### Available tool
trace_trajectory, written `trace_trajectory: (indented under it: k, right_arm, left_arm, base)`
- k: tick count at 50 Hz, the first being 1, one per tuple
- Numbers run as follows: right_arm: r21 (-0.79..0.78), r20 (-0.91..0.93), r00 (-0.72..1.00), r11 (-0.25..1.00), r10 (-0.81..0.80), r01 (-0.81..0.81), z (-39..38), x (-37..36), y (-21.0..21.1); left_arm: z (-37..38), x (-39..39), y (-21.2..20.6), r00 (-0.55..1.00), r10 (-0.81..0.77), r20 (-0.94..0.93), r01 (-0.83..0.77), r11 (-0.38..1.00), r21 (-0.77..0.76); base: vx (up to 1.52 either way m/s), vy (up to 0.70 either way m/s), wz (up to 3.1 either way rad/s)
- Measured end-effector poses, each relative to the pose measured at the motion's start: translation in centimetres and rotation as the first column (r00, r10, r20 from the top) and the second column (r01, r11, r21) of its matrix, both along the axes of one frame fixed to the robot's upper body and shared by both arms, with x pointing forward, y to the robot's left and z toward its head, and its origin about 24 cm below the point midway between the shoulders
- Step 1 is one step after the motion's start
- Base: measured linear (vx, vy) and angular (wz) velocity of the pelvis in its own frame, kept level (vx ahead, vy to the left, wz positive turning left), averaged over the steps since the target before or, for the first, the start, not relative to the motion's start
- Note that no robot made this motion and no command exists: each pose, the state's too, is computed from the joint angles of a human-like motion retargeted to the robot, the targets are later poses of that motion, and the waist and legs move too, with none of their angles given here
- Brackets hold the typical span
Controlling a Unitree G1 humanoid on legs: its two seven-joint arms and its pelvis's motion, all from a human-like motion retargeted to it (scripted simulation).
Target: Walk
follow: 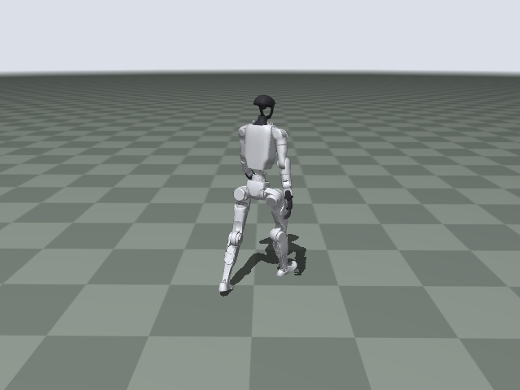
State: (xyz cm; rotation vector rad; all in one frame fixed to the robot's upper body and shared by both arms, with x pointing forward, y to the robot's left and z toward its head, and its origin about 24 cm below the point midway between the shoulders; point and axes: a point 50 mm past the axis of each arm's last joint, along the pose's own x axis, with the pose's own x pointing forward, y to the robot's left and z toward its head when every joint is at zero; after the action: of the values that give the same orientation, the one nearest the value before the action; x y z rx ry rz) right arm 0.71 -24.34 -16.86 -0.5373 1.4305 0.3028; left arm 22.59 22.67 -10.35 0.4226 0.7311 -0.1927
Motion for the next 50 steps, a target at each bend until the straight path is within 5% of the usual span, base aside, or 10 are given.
trace_trajectory:
  k: [8, 15, 23, 33, 40, 50]
  right_arm:
    - [0.062, 0.106, 0.991, 0.994, 0.084, -0.091, -0.2, 4.9, 2.7]
    - [0.167, 0.300, 0.935, 0.955, 0.188, -0.246, 0.6, 11.5, 7.5]
    - [0.197, 0.509, 0.831, 0.909, 0.226, -0.368, 2.9, 17.1, 10.8]
    - [0.191, 0.353, 0.904, 0.928, 0.240, -0.321, 0.9, 11.8, 8.3]
    - [0.140, 0.143, 0.972, 0.969, 0.184, -0.204, -0.3, 5.2, 3.9]
    - [0.043, -0.057, 0.997, 0.998, 0.045, -0.043, 0.3, -0.9, -0.8]
  left_arm:
    - [-5.6, -10.9, -1.4, 0.916, 0.081, -0.394, -0.079, 0.997, 0.020]
    - [-7.1, -24.2, -0.4, 0.634, 0.129, -0.763, -0.126, 0.990, 0.063]
    - [-5.0, -34.3, 0.8, 0.361, 0.177, -0.916, -0.196, 0.974, 0.111]
    - [-5.3, -33.5, 0.3, 0.403, 0.295, -0.866, -0.348, 0.925, 0.153]
    - [-6.8, -22.0, 0.6, 0.688, 0.231, -0.688, -0.250, 0.965, 0.074]
    - [-2.1, -3.4, 0.8, 0.979, 0.116, -0.165, -0.118, 0.993, -0.007]
  base:
    - [0.89, 0.35, 0.91]
    - [0.86, -0.28, -0.45]
    - [0.83, 0.00, -0.10]
    - [0.92, 0.17, -0.33]
    - [0.76, 0.16, -0.26]
    - [0.72, 0.00, 0.19]
